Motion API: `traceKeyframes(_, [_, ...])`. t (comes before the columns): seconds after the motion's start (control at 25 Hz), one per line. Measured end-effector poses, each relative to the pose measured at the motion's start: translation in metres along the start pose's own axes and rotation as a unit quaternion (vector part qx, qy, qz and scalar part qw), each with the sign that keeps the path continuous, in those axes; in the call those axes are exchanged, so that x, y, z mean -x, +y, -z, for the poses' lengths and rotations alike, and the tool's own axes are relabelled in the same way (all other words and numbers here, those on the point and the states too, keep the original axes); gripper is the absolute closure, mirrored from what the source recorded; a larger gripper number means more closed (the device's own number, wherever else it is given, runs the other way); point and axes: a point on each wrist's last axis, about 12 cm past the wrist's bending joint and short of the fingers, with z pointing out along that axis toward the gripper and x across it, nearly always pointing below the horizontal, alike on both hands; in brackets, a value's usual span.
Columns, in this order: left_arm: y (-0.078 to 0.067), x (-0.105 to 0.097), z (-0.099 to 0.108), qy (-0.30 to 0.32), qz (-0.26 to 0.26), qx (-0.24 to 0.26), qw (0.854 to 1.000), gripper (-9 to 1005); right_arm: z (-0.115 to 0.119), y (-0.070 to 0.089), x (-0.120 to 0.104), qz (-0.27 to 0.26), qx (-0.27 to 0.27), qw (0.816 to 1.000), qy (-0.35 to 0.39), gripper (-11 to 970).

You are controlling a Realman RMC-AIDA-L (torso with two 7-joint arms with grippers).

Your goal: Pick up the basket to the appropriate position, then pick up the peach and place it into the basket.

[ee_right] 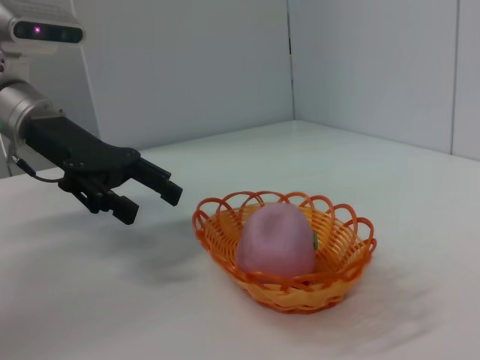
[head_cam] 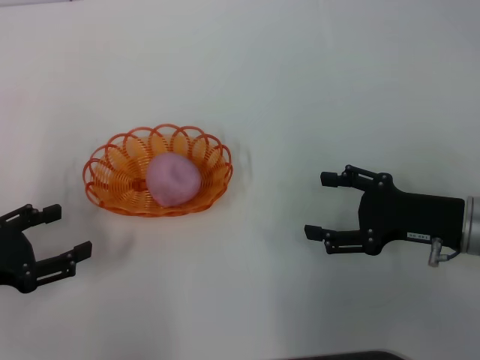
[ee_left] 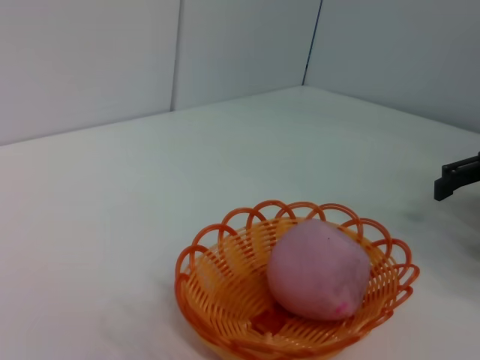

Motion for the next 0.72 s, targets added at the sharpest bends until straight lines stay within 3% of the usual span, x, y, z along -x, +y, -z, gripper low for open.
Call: traceKeyframes(0.72, [-0.0010,-0.0014,0.0008,0.002,0.002,-0.001,1.000,171,-0.0007,-0.0038,0.0026,0.002,-0.001,1.000,0.001,2])
